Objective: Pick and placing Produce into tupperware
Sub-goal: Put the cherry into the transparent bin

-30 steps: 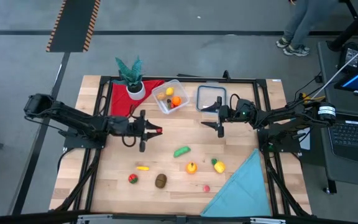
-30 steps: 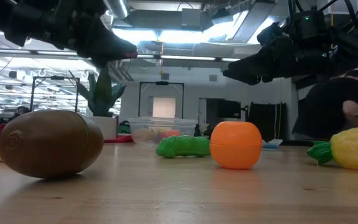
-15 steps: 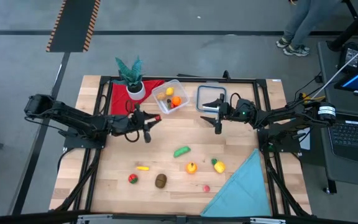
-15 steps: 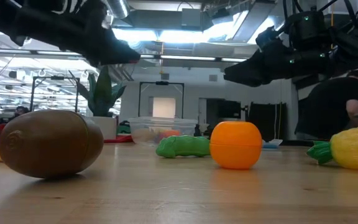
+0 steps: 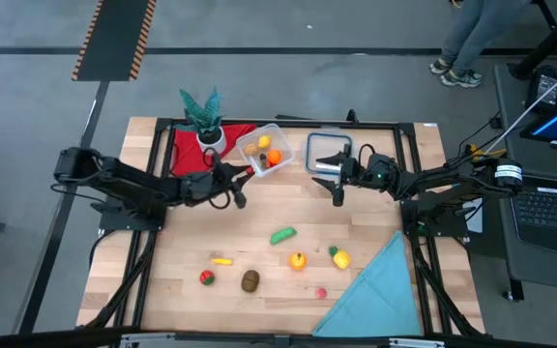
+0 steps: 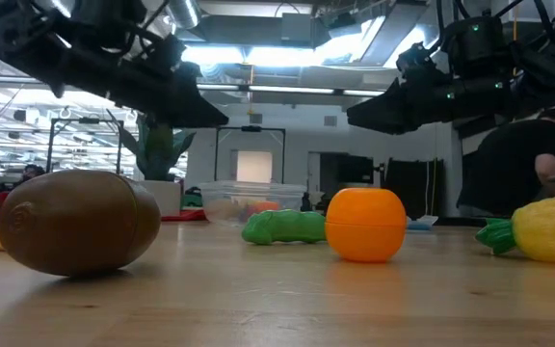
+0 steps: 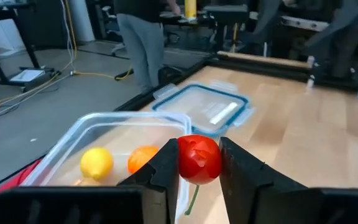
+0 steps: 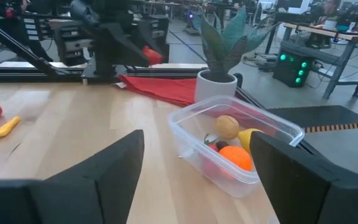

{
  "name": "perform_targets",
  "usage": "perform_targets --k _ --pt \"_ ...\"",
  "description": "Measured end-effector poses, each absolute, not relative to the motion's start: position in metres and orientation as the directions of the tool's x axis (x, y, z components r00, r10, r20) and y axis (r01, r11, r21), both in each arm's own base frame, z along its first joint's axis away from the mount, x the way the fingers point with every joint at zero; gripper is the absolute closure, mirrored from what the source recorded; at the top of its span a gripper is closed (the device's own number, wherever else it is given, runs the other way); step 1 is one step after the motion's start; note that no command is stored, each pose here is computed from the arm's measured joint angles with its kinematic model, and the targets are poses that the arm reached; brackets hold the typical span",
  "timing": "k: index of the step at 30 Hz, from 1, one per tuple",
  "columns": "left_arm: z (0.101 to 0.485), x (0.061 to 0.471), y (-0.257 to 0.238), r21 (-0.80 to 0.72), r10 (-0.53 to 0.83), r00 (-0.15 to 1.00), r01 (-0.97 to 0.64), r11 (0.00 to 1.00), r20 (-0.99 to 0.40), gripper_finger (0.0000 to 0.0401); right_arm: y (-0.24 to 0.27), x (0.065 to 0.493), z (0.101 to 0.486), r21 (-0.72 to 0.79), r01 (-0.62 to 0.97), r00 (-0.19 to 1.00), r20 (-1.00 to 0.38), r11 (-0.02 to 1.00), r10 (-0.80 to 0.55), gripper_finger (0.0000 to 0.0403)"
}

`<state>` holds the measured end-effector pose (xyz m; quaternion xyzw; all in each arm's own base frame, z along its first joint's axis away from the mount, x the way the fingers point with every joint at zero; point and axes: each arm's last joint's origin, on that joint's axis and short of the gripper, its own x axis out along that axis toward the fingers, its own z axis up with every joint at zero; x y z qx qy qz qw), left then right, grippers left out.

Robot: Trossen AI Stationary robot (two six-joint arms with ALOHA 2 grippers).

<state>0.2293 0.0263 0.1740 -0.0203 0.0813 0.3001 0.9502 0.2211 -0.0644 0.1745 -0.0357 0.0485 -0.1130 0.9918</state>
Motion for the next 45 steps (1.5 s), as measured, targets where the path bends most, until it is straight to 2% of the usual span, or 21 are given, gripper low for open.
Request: perform_targets --k 5,23,33,40,45 --pt "0.168 0.233 0.043 0.007 0.617 0.77 -0.624 0.781 -0.165 0.031 -0.064 0.221 0.174 -0.083 0.221 0.97 -0.088 0.972 -0.228 0.0108" --pt "0.185 0.278 0.127 0.031 0.597 0.782 -0.602 0.798 -0.176 0.032 -0.065 0.221 0.174 -0.105 0.219 0.969 -0.089 0.97 -0.228 0.0108" --pt "0.186 0.289 0.14 0.068 0.571 0.736 -0.591 0.804 -0.364 0.0314 -0.064 0.221 0.173 -0.103 0.218 0.969 -0.099 0.97 -0.228 0.0108" --pt "0.203 0.297 0.145 0.122 0.514 0.606 -0.568 0.814 -0.607 0.0316 -0.064 0.221 0.173 -0.103 0.218 0.969 -0.099 0.97 -0.228 0.0108" --pt "0.224 0.301 0.151 0.149 0.486 0.559 -0.541 0.828 -0.672 0.0314 -0.064 0.221 0.173 -0.103 0.218 0.969 -0.099 0.97 -0.228 0.0108"
